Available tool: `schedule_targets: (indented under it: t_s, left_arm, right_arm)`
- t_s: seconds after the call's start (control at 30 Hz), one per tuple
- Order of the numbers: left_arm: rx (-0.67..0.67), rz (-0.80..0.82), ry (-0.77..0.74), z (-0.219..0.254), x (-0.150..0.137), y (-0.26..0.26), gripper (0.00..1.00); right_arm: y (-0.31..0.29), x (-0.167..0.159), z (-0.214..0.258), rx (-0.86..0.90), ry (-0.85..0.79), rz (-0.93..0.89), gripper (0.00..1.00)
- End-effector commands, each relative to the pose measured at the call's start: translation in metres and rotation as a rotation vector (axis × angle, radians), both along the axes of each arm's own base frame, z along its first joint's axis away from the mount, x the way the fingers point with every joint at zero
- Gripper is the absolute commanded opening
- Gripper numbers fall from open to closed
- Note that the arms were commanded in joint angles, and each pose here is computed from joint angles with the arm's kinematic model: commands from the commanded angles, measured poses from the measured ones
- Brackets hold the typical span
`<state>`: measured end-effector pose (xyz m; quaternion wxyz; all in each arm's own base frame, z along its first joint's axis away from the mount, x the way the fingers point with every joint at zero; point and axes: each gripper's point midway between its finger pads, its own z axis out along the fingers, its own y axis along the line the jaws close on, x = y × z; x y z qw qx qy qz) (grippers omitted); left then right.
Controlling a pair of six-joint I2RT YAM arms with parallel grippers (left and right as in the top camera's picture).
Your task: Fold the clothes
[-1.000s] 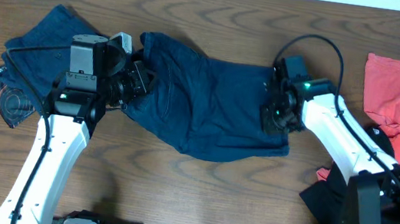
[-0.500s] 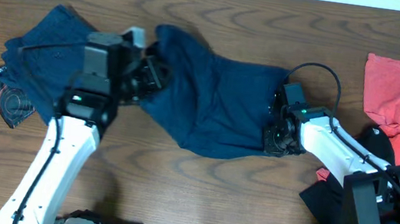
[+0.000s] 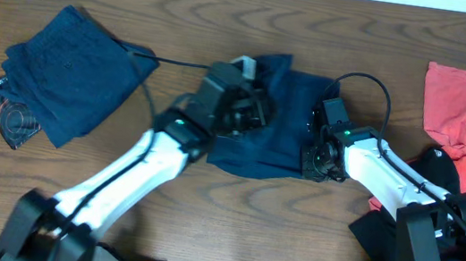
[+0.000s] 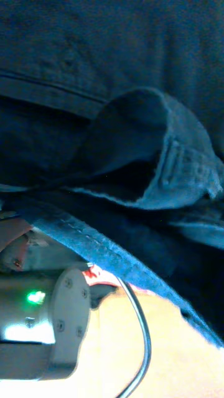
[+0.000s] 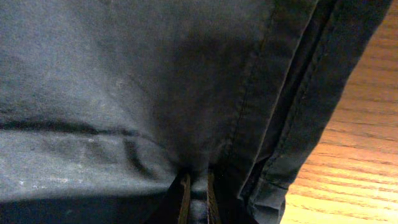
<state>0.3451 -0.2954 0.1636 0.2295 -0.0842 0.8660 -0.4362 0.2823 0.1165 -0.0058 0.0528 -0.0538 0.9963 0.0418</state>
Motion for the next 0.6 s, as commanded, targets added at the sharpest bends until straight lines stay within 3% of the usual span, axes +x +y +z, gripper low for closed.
schedule_targets:
  t_s: [0.0,0.17,0.47,0.57]
  left_arm:
    - [-0.066,0.018,-0.012,0.008,0.008,-0.02,0.06]
    - [-0.12,0.032,-0.005,0.006,0.014,-0.031,0.06]
    - [-0.063,0.122,-0.028,-0.006,0.021,-0.03,0.06]
    - [-0.064,0.114,-0.03,-0.005,0.019,-0.034,0.06]
  right_arm:
    - [0.005,-0.036,-0.028,0.013,0.14,0.01,0.1]
    - [0.008,-0.038,-0.028,0.014,0.143,0.023,0.1]
    - [0.015,-0.04,-0.028,0.014,0.139,0.026,0.09]
    - [0.015,-0.039,-0.028,0.013,0.139,0.007,0.13]
